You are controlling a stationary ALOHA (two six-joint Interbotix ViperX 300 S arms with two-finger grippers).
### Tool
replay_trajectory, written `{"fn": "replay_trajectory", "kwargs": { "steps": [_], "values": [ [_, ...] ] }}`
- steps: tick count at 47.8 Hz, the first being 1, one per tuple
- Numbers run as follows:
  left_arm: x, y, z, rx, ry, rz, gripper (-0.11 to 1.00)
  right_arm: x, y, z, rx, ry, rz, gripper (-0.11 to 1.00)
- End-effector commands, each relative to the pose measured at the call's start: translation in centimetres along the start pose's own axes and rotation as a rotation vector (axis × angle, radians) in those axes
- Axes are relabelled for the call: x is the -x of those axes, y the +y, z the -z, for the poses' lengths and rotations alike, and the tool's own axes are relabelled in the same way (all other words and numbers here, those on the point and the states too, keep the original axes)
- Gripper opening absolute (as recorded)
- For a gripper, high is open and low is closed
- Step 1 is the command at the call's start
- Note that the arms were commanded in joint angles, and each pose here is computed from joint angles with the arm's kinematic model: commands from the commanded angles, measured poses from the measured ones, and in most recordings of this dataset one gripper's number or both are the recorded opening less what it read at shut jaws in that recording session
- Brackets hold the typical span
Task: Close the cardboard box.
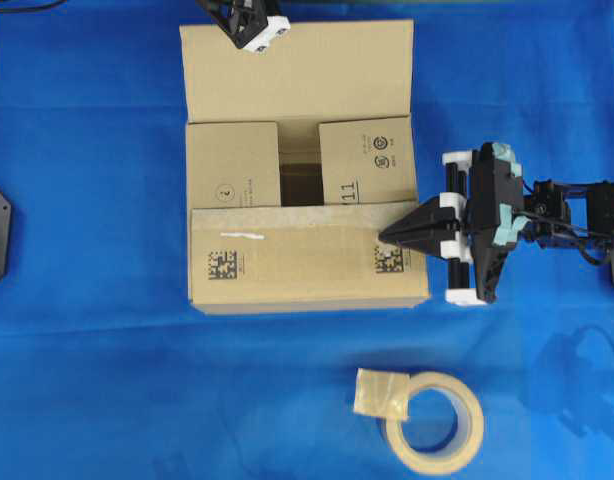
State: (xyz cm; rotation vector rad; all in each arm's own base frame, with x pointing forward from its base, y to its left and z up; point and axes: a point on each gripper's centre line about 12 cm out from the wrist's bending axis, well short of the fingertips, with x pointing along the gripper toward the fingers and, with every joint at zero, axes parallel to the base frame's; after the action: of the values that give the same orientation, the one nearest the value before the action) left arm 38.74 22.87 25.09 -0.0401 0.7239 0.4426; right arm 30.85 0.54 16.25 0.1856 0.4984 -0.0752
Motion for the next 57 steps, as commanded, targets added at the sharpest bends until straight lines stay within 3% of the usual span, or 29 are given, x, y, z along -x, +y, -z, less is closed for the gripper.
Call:
{"fn": "replay_trajectory", "kwargs": {
  "steps": [1,15,33,43,47,57],
  "values": [
    [-0.2,0.7,-0.6,0.004,0.014,-0.008,0.00,0.0,-0.1,-0.4,-0.004,-0.014,0.003,0.00],
    [-1.1,-0.2,0.1,-0.009,0.067,0.017,0.00,-0.1,0.0,-0.5,0.000,-0.017,0.001,0.00],
    [0.5,-2.8,-2.2,-0.067,0.109,0.075,0.00,0.0,-0.1,-0.5,-0.001,-0.020,0.003,0.00],
    [1.8,-4.1,-3.2,-0.068,0.152,0.105,0.00,0.0,-0.1,-0.5,-0.001,-0.020,0.003,0.00],
    [2.5,-5.0,-3.5,-0.055,0.154,0.118,0.00,0.0,-0.1,-0.6,-0.001,-0.025,0.003,0.00],
    [4.4,-8.4,-3.1,-0.093,0.157,0.175,0.00,0.0,0.0,-0.6,0.001,-0.034,0.001,0.00]
  ]
}}
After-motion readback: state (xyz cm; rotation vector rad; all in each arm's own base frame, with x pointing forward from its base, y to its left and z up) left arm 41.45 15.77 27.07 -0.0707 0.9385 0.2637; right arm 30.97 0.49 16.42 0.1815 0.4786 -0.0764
